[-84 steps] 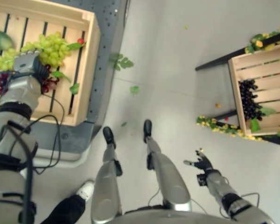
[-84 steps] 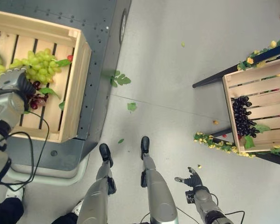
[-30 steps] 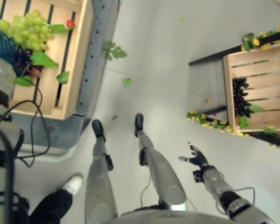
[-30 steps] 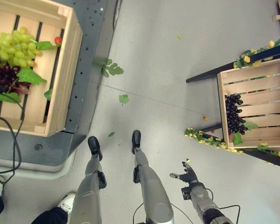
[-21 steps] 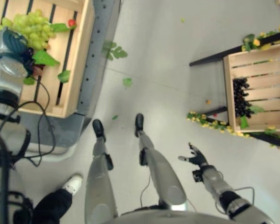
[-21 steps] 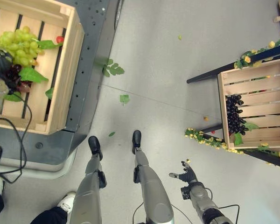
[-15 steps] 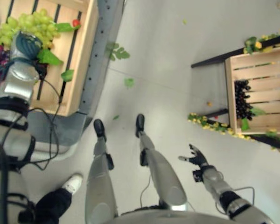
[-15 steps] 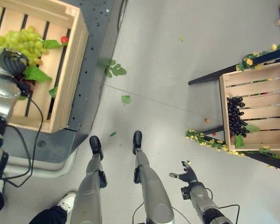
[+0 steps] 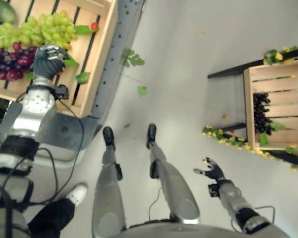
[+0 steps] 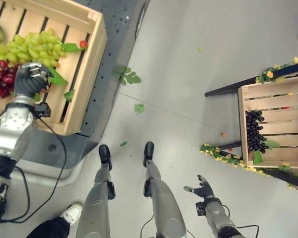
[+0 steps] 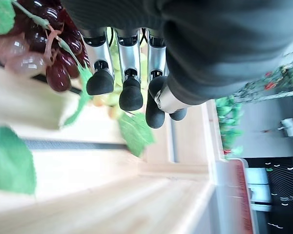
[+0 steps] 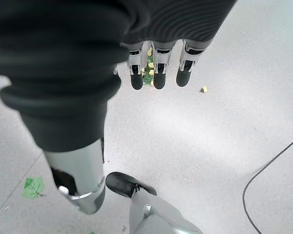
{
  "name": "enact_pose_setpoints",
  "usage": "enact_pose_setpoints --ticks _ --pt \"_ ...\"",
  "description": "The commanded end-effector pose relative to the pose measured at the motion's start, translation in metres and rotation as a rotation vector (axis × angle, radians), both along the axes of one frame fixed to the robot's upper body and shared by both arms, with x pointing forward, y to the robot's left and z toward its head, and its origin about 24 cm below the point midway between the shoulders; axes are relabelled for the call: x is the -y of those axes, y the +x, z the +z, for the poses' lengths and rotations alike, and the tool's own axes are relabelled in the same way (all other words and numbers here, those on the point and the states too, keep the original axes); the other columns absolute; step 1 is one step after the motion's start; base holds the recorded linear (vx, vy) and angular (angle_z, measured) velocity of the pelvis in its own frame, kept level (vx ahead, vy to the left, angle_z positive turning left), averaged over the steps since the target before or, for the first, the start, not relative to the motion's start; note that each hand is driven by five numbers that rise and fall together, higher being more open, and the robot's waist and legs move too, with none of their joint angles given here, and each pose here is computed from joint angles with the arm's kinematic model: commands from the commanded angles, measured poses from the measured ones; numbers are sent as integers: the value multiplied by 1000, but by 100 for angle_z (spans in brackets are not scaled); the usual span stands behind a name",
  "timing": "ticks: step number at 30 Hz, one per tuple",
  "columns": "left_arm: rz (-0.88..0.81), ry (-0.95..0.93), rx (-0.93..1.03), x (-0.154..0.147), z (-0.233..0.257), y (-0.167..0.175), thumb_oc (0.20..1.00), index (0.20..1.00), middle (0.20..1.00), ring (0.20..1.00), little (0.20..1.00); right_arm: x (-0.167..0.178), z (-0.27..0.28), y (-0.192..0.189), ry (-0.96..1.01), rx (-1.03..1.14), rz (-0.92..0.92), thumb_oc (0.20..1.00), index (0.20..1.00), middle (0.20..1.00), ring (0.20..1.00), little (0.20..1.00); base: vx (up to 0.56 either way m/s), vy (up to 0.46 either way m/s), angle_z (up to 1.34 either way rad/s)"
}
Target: Pick up the fruits from the basket on one side to the basket on the other side
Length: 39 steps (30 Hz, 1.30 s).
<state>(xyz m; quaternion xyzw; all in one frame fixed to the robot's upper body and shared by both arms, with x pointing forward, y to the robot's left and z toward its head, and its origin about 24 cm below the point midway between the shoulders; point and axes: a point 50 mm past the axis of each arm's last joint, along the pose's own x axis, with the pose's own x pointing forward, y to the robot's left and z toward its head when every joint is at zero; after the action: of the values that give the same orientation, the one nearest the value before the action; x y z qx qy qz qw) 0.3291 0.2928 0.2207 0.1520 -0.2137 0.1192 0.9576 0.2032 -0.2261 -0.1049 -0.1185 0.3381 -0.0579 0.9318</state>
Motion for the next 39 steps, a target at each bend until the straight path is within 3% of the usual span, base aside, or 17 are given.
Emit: enact_pose_setpoints --ticks 1,5,6,7,8,13,23,39 --pt "-14 -19 167 -3 37 -8 200 200 200 200 200 18 -4 -18 -42 -43 -39 1000 1000 1000 1000 1000 0 0 0" --pt "26 40 147 -9 39 -8 200 200 200 200 200 19 -4 -18 -41 -41 -32 1000 1000 1000 1000 1000 0 0 0" --pt "55 101 131 -12 41 -7 247 247 247 247 247 20 -4 -17 -46 -40 -28 1000 1000 1000 1000 1000 0 0 0" --pt "73 122 129 -14 43 -7 771 771 771 771 771 20 -3 -17 -45 -39 -27 1000 1000 1000 1000 1000 0 0 0" --pt "111 175 120 -17 46 -7 1000 1000 1000 1000 1000 20 -3 -16 -46 -37 -26 1000 1000 1000 1000 1000 0 0 0" --pt "316 451 76 -31 65 0 1000 1000 1000 1000 1000 20 0 -11 -46 -18 -9 1000 1000 1000 1000 1000 0 0 0" --pt "567 707 -59 -53 91 16 1000 1000 1000 1000 1000 15 4 -3 -43 15 16 1000 1000 1000 1000 1000 1 1 0" --pt "697 1047 -208 -50 93 31 1000 1000 1000 1000 1000 13 9 2 -38 56 15 1000 1000 1000 1000 1000 1 0 0"
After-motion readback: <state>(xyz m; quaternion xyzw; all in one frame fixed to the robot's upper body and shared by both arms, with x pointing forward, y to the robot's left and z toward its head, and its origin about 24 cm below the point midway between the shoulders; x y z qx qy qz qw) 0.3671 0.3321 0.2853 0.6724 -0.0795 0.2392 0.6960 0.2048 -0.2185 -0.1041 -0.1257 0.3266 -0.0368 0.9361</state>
